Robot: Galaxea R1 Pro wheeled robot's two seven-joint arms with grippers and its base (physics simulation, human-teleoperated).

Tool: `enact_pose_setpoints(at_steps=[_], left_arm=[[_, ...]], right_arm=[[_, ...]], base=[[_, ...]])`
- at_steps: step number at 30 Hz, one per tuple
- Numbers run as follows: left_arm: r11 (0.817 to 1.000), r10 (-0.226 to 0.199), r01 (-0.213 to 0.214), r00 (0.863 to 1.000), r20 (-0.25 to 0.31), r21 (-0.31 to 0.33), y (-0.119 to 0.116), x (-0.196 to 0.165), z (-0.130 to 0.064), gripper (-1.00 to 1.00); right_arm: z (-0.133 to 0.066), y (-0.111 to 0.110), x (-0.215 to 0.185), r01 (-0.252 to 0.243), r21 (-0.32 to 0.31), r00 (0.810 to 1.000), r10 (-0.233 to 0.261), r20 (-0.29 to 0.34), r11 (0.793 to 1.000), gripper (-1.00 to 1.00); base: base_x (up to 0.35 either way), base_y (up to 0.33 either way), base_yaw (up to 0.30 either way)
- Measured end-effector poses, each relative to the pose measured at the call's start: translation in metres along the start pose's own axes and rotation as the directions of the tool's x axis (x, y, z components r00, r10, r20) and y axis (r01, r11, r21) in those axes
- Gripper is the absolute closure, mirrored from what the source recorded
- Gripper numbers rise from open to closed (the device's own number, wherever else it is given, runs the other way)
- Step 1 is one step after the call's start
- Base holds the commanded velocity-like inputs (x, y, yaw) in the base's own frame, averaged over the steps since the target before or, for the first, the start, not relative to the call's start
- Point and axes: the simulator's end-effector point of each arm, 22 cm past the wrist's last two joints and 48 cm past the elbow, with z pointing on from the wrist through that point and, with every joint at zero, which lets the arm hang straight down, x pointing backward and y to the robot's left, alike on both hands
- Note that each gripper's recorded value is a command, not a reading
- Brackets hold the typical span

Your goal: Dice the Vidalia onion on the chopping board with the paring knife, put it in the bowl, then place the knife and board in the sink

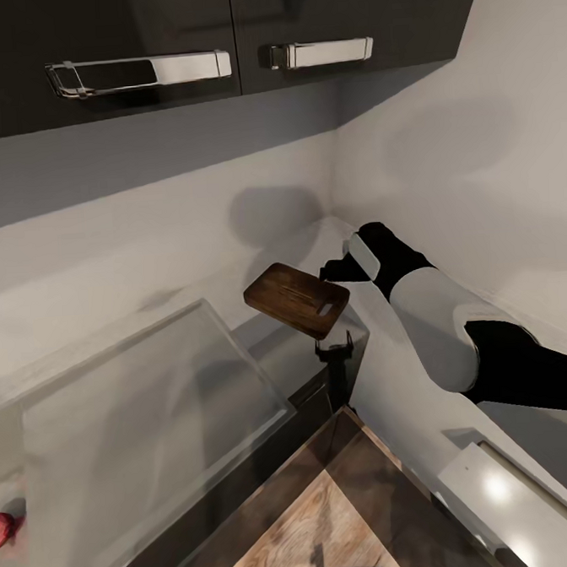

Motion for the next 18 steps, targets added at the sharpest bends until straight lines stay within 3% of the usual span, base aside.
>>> enact_pose_setpoints(at_steps=[15,18], left_arm=[[1.0,-0.001,0.001,1.0,-0.005,0.0,0.0,0.001,-0.001,-1.0],[1.0,-0.001,0.001,1.0,-0.005,-0.001,0.0,0.001,-0.001,-1.0]], right_arm=[[0.003,-0.016,-0.002,-0.005,0.031,1.0,0.005,0.005,1.0,-1.0],[0.002,-0.032,-0.004,-0.013,0.068,1.0,0.012,0.011,0.998,-1.0]], base=[[0.0,0.0,0.0],[0.0,0.0,0.0]])
